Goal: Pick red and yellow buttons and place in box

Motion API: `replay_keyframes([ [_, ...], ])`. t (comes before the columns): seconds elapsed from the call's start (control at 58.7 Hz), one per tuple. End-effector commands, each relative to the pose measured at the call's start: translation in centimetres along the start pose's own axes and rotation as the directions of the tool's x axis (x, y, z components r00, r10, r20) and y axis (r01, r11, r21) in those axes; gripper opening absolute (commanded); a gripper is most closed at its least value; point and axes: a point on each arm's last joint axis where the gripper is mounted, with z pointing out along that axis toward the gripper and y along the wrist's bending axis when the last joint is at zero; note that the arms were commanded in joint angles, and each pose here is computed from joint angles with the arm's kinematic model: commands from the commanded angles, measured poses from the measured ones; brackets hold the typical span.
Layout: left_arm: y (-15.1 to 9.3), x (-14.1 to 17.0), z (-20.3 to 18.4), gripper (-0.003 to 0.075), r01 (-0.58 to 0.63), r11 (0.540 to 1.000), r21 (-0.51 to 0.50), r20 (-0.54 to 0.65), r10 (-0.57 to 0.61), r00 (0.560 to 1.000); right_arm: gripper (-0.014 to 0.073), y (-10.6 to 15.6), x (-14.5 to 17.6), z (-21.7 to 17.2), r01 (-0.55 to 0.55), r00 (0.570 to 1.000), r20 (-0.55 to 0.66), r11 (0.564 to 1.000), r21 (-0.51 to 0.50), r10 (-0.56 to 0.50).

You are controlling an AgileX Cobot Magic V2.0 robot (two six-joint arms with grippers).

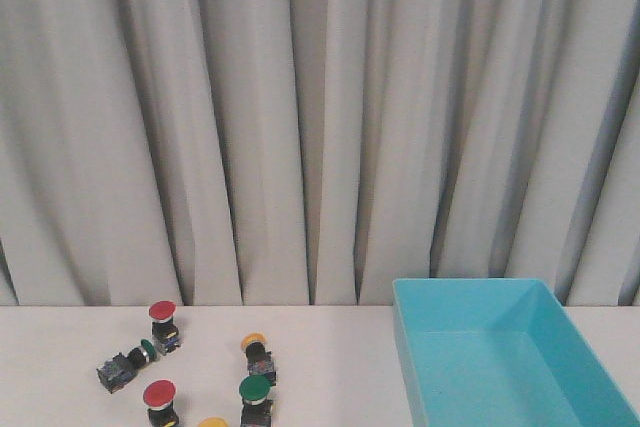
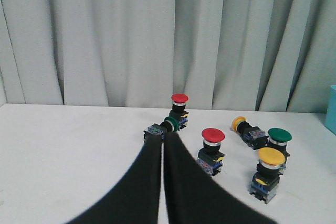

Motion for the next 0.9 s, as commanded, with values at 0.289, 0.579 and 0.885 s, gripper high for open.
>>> replay_keyframes([
  [0.289, -0.01, -0.62, -0.11, -0.0006, 0.014, 1.0, 0.005, 0.085, -0.014, 0.996, -0.0004, -0.08, -0.33, -0.07, 0.004, 0.997, 0.082, 1.0, 0.011, -0.005],
  [0.579, -0.01, -0.62, -0.11, -0.0006, 0.014, 1.0, 0.005, 0.085, -0.014, 0.996, -0.0004, -0.08, -0.33, -0.07, 0.004, 0.997, 0.082, 1.0, 0.011, -0.005],
  [0.885, -0.01, -0.62, -0.11, -0.0006, 0.014, 1.0, 0.005, 0.085, -0.014, 0.996, -0.0004, -0.17, -1.07, -0.16, 0.02, 0.986, 0.163, 0.999, 0.025, -0.024],
])
